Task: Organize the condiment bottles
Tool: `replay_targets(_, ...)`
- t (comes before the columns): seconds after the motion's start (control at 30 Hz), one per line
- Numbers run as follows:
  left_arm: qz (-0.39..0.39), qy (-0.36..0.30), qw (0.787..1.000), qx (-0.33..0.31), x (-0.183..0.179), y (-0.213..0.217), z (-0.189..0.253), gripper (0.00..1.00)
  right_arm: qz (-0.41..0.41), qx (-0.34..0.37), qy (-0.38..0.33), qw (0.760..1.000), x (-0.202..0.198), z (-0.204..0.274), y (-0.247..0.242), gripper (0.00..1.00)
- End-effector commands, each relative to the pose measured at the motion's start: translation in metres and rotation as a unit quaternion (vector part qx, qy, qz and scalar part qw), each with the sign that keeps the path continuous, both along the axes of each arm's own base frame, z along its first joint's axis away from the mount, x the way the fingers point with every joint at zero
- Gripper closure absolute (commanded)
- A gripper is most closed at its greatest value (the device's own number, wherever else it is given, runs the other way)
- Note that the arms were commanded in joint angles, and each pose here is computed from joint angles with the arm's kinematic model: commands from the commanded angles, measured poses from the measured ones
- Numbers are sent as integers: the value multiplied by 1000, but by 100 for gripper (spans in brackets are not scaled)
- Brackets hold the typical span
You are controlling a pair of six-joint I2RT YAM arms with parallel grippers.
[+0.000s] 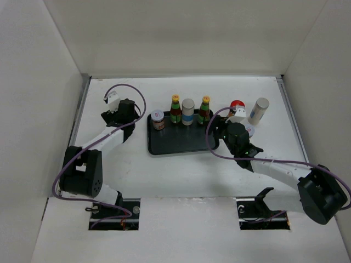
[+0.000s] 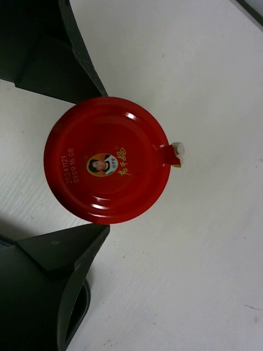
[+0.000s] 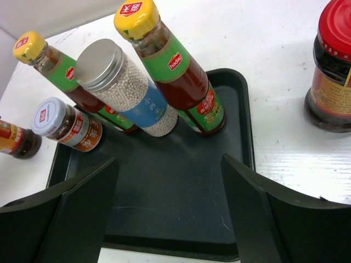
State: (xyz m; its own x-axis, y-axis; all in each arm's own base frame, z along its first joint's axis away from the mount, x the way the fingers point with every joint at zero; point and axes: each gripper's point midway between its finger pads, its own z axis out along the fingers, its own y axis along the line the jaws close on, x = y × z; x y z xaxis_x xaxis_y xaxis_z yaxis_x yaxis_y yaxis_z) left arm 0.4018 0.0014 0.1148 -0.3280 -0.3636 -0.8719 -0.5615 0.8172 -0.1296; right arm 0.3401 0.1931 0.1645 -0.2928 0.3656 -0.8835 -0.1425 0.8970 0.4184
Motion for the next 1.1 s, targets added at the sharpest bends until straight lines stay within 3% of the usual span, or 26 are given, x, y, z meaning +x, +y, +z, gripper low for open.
replay_targets(0.0,2,-47,999,-11,20,-1,19,21,12,26,-40,999,6,34,12,18)
replay_targets(0.13,5,-55,998,-5,14,0,25,43,12,26,-40,999,5,34,11,18)
replay_targets(0.33,14,-108,994,10,-12,0,66,50,12,26,-40,999,6,34,12,18)
replay_targets(0.63,-61,-161,985,14,-65,-41,133,52,11,28,-43,999,4,35,10,18)
replay_targets(0.87,-179,-155,971,-36,-92,-129,134,52,11,33,-45,998,3,37,10,19)
replay_targets(1.07,-230,-143,962,-38,-82,-182,117,51,7,31,-46,998,3,37,7,19)
